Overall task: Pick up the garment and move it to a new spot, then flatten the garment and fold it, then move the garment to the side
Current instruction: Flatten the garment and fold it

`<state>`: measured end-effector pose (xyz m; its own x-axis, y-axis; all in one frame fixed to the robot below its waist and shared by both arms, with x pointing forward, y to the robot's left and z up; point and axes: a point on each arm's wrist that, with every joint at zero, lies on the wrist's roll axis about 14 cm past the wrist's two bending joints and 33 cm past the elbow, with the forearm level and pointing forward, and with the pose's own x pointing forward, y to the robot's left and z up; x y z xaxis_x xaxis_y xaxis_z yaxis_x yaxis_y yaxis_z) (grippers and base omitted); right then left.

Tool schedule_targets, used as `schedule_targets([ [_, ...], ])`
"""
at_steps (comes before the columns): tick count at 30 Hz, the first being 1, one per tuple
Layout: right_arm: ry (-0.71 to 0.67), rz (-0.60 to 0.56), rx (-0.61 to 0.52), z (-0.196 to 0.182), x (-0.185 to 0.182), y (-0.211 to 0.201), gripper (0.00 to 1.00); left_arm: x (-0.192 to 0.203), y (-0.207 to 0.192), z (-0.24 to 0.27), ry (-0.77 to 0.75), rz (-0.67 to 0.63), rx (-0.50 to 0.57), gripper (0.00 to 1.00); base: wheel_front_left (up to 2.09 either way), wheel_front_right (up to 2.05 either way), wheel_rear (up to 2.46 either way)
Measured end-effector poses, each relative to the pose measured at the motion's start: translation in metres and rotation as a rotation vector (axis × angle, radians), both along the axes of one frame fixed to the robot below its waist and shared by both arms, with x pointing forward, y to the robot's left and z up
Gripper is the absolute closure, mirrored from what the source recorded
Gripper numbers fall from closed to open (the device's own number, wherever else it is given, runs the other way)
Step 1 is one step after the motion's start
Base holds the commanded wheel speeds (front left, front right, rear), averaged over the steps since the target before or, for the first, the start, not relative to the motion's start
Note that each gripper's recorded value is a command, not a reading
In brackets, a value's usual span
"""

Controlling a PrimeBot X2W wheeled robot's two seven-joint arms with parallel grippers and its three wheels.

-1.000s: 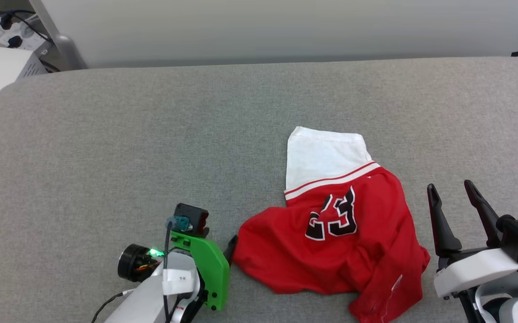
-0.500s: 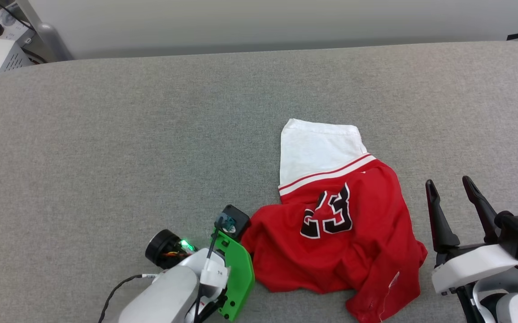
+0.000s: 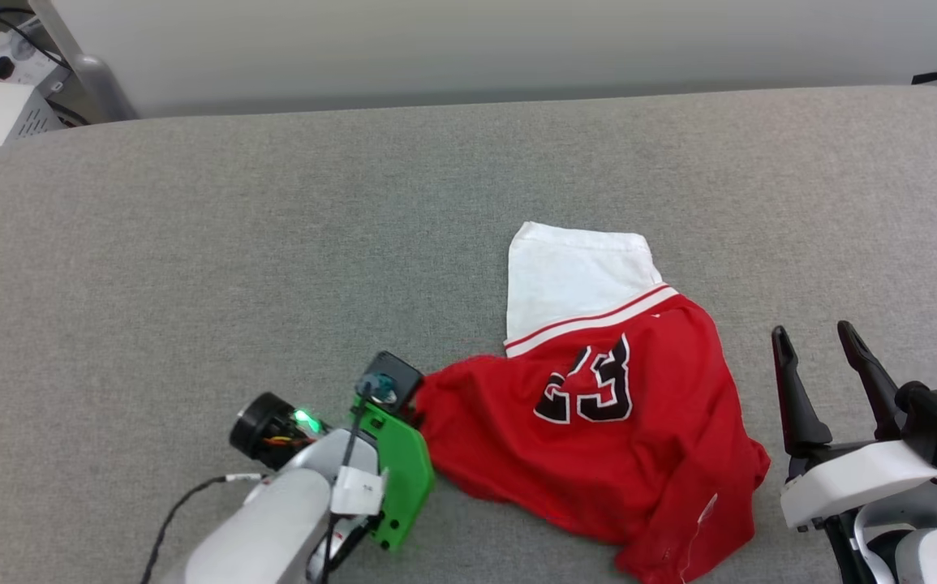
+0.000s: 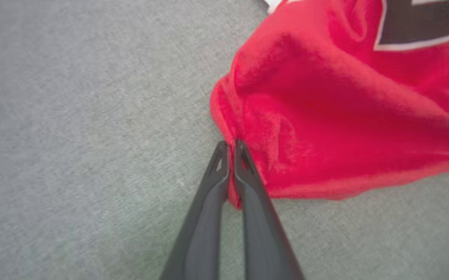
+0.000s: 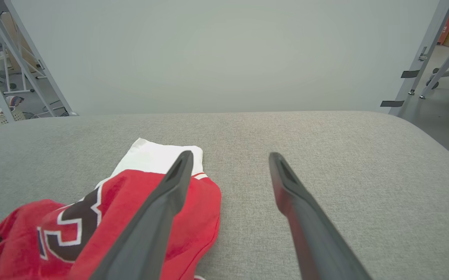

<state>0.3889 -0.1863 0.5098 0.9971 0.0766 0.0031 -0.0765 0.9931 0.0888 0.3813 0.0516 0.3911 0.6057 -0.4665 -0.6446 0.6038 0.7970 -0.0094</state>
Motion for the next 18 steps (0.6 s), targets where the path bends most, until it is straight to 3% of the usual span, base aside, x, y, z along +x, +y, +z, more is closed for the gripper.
schedule_targets([
  [12, -0.035, 0.022, 0.022, 0.013, -0.005, 0.012, 0.0, 0.06, 0.091, 0.126, -0.475, 0.308, 0.036, 1.0, 0.0, 0.0, 0.0],
  [15, -0.032, 0.025, 0.024, 0.013, -0.007, 0.013, 0.0, 0.054, 0.121, 0.133, -0.493, 0.434, 0.035, 1.0, 0.0, 0.0, 0.0],
  [18, -0.035, 0.024, 0.026, 0.014, -0.008, 0.013, 0.0, 0.033, 0.154, 0.109, -0.413, 0.567, 0.044, 1.0, 0.0, 0.0, 0.0],
])
